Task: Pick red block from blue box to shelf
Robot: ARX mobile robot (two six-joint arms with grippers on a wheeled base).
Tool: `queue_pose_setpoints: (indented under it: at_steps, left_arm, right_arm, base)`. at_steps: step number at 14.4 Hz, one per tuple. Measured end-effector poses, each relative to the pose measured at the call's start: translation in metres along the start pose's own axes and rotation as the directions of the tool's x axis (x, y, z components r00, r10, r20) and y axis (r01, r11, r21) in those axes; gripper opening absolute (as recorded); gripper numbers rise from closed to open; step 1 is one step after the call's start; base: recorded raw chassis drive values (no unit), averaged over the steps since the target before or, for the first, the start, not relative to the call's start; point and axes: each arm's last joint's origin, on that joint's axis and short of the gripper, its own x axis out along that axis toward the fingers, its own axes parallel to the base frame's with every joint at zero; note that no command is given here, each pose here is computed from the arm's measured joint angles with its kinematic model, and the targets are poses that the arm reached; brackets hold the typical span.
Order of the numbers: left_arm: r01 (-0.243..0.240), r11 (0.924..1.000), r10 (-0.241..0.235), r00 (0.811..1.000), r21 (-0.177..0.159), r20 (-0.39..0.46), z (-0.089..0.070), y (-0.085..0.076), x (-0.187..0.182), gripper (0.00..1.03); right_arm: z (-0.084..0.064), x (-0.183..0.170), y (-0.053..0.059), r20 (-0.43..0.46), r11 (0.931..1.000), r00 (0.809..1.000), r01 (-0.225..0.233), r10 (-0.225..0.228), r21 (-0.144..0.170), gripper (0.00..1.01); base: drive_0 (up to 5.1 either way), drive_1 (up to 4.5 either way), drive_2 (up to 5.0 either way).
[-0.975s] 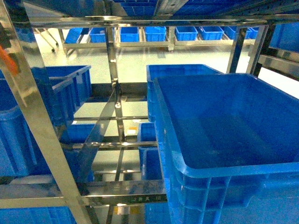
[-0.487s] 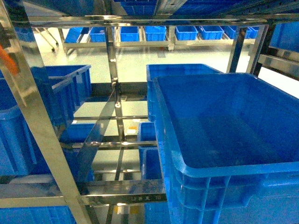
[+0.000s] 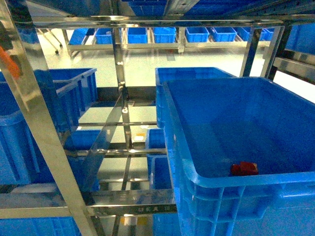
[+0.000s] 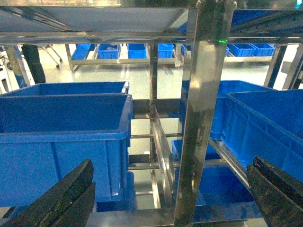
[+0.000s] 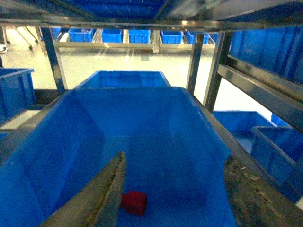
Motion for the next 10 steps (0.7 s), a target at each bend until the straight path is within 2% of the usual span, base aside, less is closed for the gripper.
queue_pose_setpoints:
  at_steps: [1,3,4,5,6,8,9,10]
  left_arm:
    - [0.001,1.0000,-0.001,1.000,0.000,0.000,0.000,0.000,0.000,0.98]
    - [0.000,1.0000,0.000,1.000,0.000,0.000,0.000,0.000,0.000,0.98]
    - [0.000,1.0000,0.000,1.000,0.000,0.000,0.000,0.000,0.000,0.98]
    - [0.001,1.0000,-0.001,1.000,0.000,0.000,0.000,0.000,0.000,0.98]
    - [0.001,1.0000,-0.001,1.000,0.000,0.000,0.000,0.000,0.000,0.98]
    - [0.000,1.0000,0.000,1.000,0.000,0.000,0.000,0.000,0.000,0.98]
    - [0.001,1.0000,-0.001,1.000,0.000,0.000,0.000,0.000,0.000,0.98]
    - [-0.001,1.0000,0.001,1.000,0.000,0.000,0.000,0.000,0.000,0.98]
  right_arm:
    - [-0.006,-0.009,-0.007,-0.017,1.0000,1.000,0.004,-0.004,-0.001,0.53]
    - [0.001,-0.022,-0.016,0.037,0.9999,0.999,-0.005,0.005,0.011,0.29]
    - [-0.003,-0.028,-0.019,0.065,0.9998,0.998,-0.011,0.010,0.015,0.16]
    - [-0.016,-0.034,-0.023,-0.002,1.0000,1.000,-0.006,0.006,0.004,0.01]
    - [-0.020,-0.041,-0.027,-0.018,1.0000,1.000,-0.004,0.004,0.004,0.02]
    - [-0.011,-0.048,-0.030,0.033,0.9999,0.999,-0.006,0.006,0.011,0.02]
    - [-0.013,-0.053,-0.038,0.020,0.9998,1.000,-0.020,0.020,0.010,0.02]
    - [-0.015,-0.057,-0.043,0.006,0.9998,1.000,0.017,-0.017,0.011,0.02]
  base:
    - [0.0,0.00,0.0]
    - [0.0,0.00,0.0]
    - [0.0,0.00,0.0]
    - [0.0,0.00,0.0]
    - [0.0,0.00,0.0]
    - [0.0,0.00,0.0]
    - [0.0,0.00,0.0]
    - [0.0,0.00,0.0]
